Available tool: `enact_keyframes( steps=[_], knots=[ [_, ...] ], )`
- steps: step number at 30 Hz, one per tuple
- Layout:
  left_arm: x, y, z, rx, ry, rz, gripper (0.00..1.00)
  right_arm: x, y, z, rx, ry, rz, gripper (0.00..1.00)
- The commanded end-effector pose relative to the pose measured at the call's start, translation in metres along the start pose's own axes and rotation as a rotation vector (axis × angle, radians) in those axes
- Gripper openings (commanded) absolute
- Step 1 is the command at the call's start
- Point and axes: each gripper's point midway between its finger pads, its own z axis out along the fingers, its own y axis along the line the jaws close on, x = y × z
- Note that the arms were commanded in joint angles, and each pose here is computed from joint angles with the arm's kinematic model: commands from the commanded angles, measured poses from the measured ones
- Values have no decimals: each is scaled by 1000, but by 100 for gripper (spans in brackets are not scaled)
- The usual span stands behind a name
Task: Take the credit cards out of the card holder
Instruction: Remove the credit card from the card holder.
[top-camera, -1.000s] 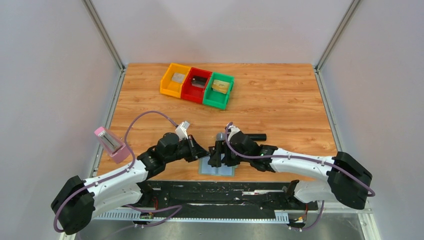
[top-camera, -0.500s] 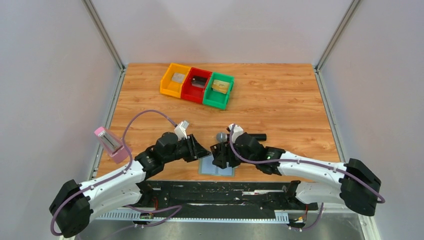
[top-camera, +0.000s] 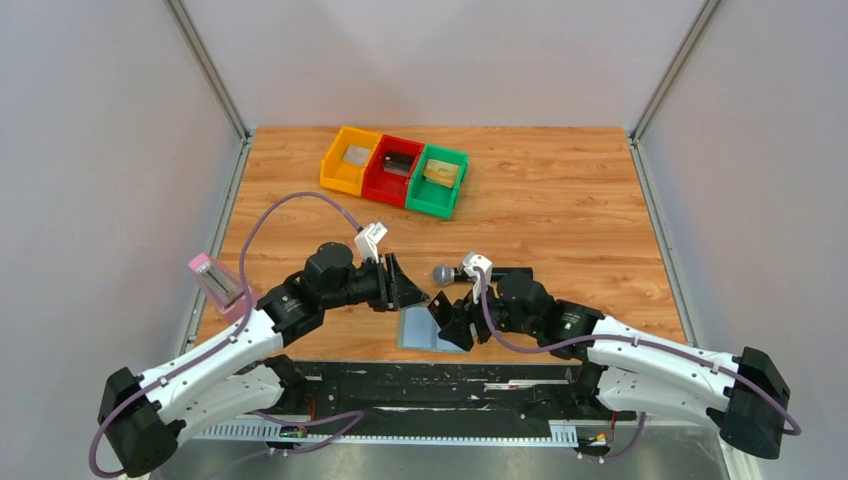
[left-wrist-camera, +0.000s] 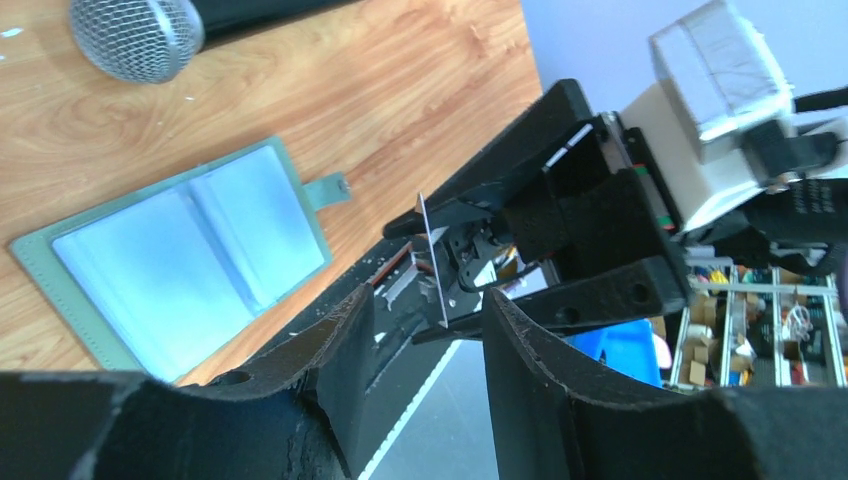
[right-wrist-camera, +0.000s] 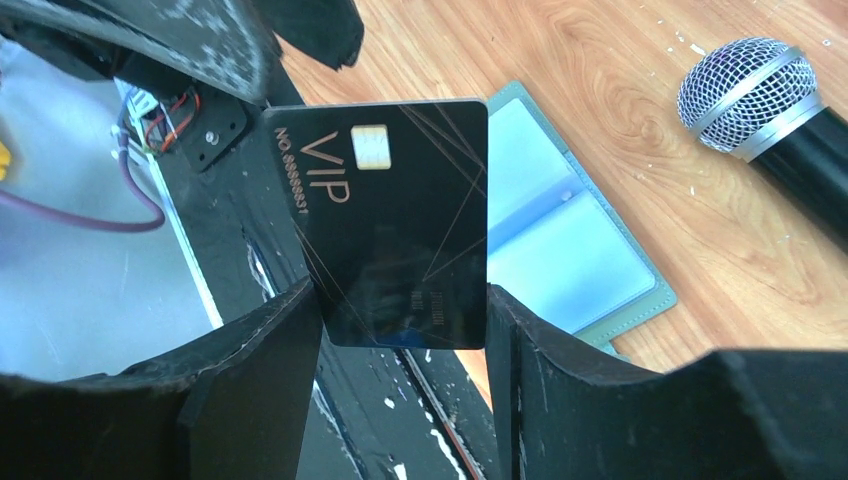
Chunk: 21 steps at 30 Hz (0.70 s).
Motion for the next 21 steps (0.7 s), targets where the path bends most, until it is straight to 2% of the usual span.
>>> enact_keyframes(
  steps=[1,11,21],
  knots=[
    [1,-24,-5,73,66,59,52,-6,7,-8,-37,7,-98,49],
    [12,-21,3,65,163,69,53,-12,14,-10,-62,5,-103,46],
    [22,-20,13,90,234,53,45,-13,16,-5,-68,24,-97,46]
  ],
)
